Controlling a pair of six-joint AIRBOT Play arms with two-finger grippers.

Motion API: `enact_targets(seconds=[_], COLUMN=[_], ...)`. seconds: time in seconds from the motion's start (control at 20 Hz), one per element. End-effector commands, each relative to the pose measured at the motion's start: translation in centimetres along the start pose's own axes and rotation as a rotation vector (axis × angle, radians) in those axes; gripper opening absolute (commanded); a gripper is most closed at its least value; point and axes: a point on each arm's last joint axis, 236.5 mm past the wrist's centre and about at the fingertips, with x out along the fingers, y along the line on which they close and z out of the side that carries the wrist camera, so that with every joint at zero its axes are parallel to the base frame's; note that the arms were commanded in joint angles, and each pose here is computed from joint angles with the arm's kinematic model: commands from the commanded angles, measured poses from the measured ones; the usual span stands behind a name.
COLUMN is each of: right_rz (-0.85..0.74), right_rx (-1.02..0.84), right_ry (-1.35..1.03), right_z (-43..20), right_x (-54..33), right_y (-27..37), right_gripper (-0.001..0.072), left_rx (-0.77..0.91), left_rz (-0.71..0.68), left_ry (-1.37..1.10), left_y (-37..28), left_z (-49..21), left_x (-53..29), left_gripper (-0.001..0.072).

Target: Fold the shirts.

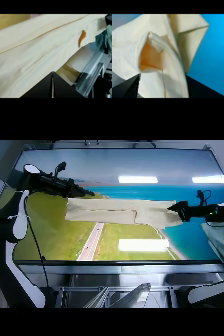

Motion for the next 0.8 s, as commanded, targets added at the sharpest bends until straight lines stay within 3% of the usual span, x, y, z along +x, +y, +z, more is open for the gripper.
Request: enact_targets(seconds=[0.0, 0.05, 0.1, 0.15, 0.35, 0.75], right_rz=[0.024, 0.037, 0.052, 0.064, 0.107, 0.168], right_rx=[-0.014, -0.018, -0.016, -0.015, -0.03, -0.09], right_ry=[0.023, 0.02, 0.015, 0.016, 0.057, 0.041], right_z=[-0.2, -0.1, 0.1, 0.1, -0.6, -0.8], right_x=[2.2, 2.4, 2.6, 2.6, 1.6, -4.2], right_y=[1.7, 2.4, 2.9, 3.2, 4.4, 7.3], right_gripper=[0.0389, 0.0159, 0.0059, 0.0014, 0.0013, 0.0013], left_rx=[0.067, 0.086, 0.109, 0.13, 0.161, 0.191], left_rz=[0.002, 0.013, 0.03, 0.067, 0.258, 0.265], left_ry=[0.036, 0.039, 0.046, 0.052, 0.139, 0.214], left_y=[-3.1, -3.7, -4.3, -4.1, -1.5, -4.1], left_z=[-0.1, 0.0, -0.1, -0.1, -2.2, -5.4], left_x=[4.5, 5.8, 7.5, 8.8, 15.3, 22.4], left_gripper=[0.002, 0.0021, 0.002, 0.002, 0.002, 0.0019])
